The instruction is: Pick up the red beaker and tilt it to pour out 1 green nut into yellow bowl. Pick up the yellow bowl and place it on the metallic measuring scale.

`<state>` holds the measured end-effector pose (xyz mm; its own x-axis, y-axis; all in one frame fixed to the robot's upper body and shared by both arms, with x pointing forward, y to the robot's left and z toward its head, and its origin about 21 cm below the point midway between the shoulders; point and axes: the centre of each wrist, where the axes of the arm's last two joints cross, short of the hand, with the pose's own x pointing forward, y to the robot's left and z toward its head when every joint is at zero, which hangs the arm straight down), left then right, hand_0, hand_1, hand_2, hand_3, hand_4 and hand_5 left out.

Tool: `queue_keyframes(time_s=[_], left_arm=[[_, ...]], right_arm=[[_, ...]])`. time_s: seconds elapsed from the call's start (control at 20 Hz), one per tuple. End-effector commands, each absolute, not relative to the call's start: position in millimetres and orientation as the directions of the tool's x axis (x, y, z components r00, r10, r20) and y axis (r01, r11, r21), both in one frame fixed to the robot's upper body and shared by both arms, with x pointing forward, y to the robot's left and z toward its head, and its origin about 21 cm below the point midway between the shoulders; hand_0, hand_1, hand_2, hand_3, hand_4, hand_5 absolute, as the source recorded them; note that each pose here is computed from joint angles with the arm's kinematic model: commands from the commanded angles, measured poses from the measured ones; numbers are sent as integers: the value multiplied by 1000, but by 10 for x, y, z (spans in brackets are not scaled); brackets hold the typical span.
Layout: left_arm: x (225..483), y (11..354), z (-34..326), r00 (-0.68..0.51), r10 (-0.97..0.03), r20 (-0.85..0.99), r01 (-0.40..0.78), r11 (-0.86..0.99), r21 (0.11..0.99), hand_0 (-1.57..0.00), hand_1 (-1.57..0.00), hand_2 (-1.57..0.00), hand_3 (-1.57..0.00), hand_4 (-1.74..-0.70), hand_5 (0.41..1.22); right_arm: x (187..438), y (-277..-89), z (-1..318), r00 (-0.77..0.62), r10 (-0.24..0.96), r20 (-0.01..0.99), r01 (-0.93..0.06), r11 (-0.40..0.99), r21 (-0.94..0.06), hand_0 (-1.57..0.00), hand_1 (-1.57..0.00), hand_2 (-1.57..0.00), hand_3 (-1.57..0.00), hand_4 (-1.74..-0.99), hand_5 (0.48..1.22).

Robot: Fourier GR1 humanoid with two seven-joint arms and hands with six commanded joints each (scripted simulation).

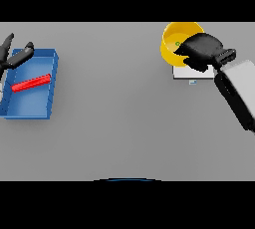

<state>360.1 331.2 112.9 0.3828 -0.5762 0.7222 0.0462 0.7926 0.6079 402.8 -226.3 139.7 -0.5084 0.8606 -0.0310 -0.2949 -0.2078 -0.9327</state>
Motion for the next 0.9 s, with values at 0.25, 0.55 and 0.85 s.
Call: queue_keyframes(time_s=[0.25, 0.55, 0.85], left_arm=[[3551, 3300, 1128, 386, -575, 721, 42, 792, 609, 1, 1, 1, 1, -862, 773], [3580, 3262, 1127, 396, -584, 709, 48, 784, 619, 1, 1, 1, 1, -858, 804], [3585, 3229, 1170, 402, -586, 703, 54, 782, 621, 1, 1, 1, 1, -847, 796]], right_arm=[[4200, -2559, 1171, -398, 917, -16, -321, -156, -934, -1570, -1571, -1517, -1170, -1741, 1221], [4270, -2729, 982, -363, 931, 23, -367, -121, -922, -1571, -1571, -1398, -1342, -1741, 1221], [4310, -2736, 842, -332, 943, 26, -399, -115, -910, -1571, -1571, -1380, -1417, -1741, 1221]])
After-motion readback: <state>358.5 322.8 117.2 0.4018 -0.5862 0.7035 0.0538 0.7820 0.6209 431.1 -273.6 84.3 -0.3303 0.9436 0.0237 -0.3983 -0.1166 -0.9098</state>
